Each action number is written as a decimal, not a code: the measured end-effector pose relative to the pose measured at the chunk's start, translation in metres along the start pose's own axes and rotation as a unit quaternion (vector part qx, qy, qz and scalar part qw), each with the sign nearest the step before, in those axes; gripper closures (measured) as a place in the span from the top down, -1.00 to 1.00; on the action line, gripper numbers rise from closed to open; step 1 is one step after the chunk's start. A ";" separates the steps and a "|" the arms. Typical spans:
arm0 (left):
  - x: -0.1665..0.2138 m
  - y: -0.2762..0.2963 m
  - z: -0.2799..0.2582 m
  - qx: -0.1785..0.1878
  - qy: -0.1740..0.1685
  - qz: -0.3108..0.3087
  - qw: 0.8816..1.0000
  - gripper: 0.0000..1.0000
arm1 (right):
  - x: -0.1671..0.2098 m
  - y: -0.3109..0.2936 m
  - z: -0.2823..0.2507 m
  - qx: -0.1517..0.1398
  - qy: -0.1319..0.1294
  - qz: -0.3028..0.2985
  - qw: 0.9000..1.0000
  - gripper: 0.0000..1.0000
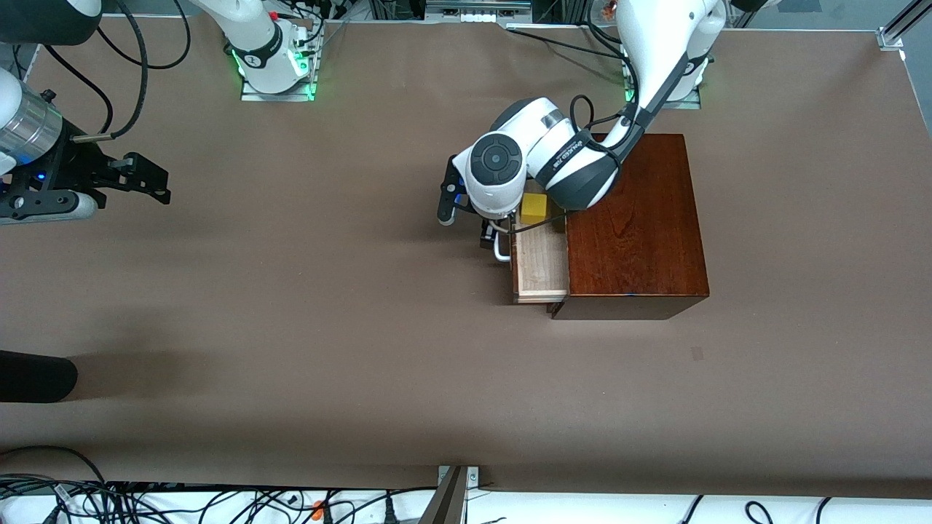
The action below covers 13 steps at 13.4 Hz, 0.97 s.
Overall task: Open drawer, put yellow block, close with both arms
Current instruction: 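Push the drawer shut with the left gripper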
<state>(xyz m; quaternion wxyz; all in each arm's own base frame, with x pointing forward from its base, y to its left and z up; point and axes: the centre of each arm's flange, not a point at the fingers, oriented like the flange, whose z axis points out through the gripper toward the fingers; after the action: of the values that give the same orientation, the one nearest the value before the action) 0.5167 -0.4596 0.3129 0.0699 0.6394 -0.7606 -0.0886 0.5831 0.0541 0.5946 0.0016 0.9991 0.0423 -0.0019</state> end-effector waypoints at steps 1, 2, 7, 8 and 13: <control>-0.003 -0.001 0.000 0.000 -0.007 0.001 1.000 1.00 | 0.000 0.000 0.000 0.000 0.000 0.000 1.000 1.00; -0.003 0.000 0.000 0.001 -0.014 0.005 1.000 1.00 | 0.000 0.000 0.000 0.000 0.000 0.000 1.000 1.00; -0.014 0.000 0.000 -0.011 -0.046 0.005 0.999 1.00 | 0.000 -0.001 0.000 0.001 0.000 0.000 1.000 1.00; -0.020 -0.001 0.000 -0.018 -0.053 0.002 0.998 1.00 | 0.000 -0.001 0.000 0.002 0.000 0.000 1.000 1.00; -0.051 -0.002 0.000 -0.047 -0.098 -0.015 0.994 1.00 | 0.000 -0.003 0.000 0.011 0.000 0.000 1.000 1.00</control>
<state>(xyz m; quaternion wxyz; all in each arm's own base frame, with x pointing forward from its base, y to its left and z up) 0.5277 -0.4096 0.3127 0.0234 0.6350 -0.7490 -0.1876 0.5829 0.0571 0.5946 -0.0093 0.9991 0.0424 -0.0023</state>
